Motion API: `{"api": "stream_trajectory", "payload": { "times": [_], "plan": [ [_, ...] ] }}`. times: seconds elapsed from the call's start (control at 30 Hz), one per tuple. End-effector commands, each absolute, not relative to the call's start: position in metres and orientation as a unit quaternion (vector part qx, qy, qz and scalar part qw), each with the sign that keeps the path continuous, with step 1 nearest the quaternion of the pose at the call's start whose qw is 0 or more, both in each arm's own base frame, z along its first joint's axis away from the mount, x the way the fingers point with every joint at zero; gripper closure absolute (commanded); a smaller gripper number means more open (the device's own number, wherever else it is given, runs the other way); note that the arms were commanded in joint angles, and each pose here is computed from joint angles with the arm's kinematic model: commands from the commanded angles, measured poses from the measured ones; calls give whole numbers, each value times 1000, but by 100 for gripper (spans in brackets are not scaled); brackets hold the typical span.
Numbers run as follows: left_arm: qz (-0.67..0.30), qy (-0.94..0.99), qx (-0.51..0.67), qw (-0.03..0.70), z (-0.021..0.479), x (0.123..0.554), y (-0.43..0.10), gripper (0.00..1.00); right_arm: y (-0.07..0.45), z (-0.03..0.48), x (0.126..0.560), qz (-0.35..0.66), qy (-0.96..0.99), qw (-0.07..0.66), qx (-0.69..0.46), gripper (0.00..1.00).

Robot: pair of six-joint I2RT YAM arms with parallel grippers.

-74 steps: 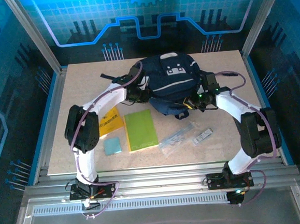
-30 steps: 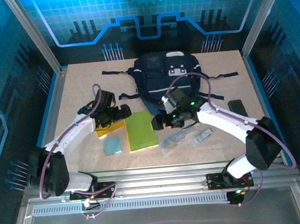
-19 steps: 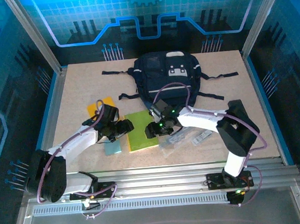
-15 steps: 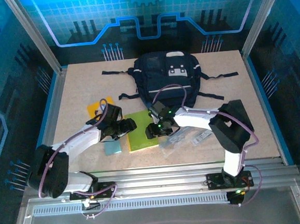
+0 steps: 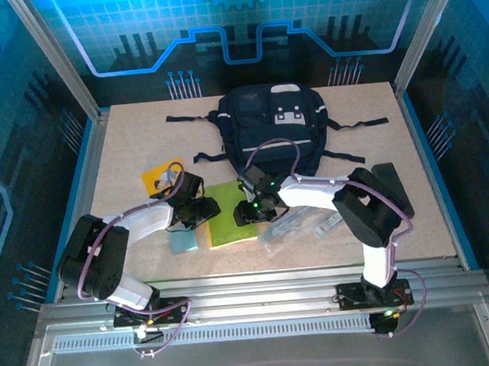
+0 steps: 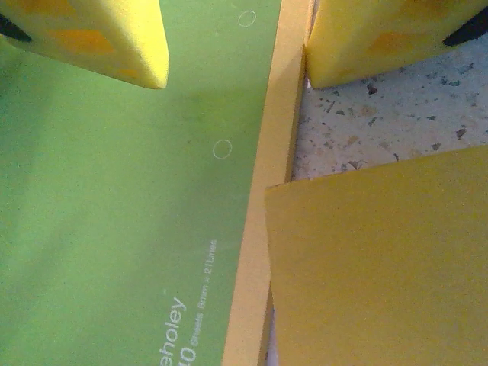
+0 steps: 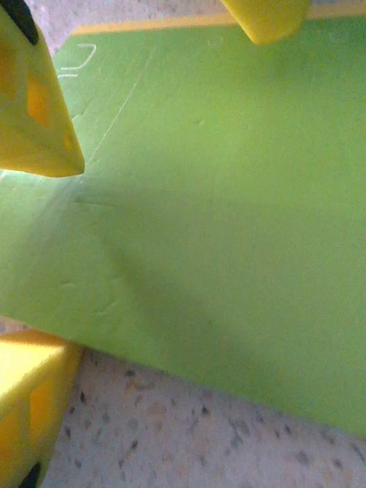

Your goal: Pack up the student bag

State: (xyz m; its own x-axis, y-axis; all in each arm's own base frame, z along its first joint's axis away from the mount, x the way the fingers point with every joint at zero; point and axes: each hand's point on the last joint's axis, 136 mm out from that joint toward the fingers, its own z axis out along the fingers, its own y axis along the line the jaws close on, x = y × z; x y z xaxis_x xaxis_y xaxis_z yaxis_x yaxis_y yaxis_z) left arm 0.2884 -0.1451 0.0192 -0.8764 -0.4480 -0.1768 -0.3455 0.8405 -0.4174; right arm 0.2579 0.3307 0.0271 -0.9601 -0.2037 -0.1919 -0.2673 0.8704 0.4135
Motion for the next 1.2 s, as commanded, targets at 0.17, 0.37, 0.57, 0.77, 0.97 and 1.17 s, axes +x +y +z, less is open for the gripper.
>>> {"api": "stream_trajectory", "payload": {
  "times": [0.17, 0.37, 0.57, 0.77, 0.97, 1.17],
  "plan": [
    [-173, 955, -211, 118, 0, 277, -140, 48, 364, 93, 258, 360, 921, 91, -119, 46],
    [-170, 956, -210, 117, 1, 276, -139, 46, 364, 98, 260, 371, 918, 87, -109, 45],
    [-169, 956, -211, 115, 0, 274, -139, 46, 364, 100, 263, 369, 920, 87, -101, 40],
    [-167, 957, -210, 112, 0, 273, -138, 45, 381, 120, 264, 427, 894, 91, -105, 41],
    [-166, 957, -210, 113, 1, 274, -138, 45, 383, 142, 266, 456, 877, 107, -111, 40],
    [-166, 958, -207, 113, 2, 275, -139, 44, 388, 122, 271, 438, 888, 92, -106, 41]
  ]
}}
